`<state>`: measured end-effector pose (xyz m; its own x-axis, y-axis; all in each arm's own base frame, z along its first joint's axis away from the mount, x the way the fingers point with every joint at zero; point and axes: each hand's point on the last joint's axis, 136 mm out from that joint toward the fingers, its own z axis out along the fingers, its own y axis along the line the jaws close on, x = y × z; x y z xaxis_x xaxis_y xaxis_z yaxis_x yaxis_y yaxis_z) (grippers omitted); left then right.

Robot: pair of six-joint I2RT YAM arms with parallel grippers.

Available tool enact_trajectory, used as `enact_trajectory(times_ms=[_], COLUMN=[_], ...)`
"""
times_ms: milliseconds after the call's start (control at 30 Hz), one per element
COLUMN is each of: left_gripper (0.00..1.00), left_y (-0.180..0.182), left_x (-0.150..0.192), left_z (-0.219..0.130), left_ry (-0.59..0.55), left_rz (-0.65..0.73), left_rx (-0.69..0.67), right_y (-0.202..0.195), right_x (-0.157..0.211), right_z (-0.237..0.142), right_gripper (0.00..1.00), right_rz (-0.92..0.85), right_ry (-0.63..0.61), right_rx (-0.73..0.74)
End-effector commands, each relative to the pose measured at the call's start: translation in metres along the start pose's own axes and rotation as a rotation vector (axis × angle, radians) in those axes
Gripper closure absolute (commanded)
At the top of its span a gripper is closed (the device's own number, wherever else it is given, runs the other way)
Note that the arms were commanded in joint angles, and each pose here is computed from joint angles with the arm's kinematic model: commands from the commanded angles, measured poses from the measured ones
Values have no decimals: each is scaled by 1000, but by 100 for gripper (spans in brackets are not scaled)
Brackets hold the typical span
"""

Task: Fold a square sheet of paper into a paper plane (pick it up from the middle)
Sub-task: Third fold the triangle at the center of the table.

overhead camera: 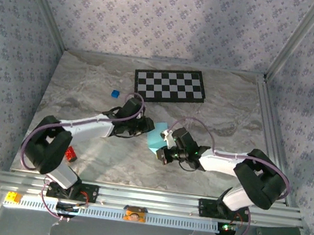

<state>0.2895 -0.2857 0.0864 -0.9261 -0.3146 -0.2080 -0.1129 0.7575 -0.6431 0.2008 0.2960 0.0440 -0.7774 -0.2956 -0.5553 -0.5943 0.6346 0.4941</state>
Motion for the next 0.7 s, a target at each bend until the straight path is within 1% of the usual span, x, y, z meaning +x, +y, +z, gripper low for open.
enact_trajectory(times_ms=[0,133,333,500,667], left_gripper=[68,73,76,78,79], left_y=[-16,-23,-26,-17,-5], left_x=[-6,-9,-9,-3,3], left_z=[9,26,52,70,79], left_ry=[36,78,135,182,210], left_rz=[45,50,48,43,41], left_rx=[34,47,51,32,-2], right_y=[7,3,-2,-4,-10], right_x=[-7,-9,-11,-9,-7], right_z=[0,-3,-6,-7,-7], right_gripper=[98,98,98,98,98], right_rz=[72,113,157,167,181], right_ry=[-3,-15,-29,-24,-29], right_rx=[-61,-81,-106,-110,-94])
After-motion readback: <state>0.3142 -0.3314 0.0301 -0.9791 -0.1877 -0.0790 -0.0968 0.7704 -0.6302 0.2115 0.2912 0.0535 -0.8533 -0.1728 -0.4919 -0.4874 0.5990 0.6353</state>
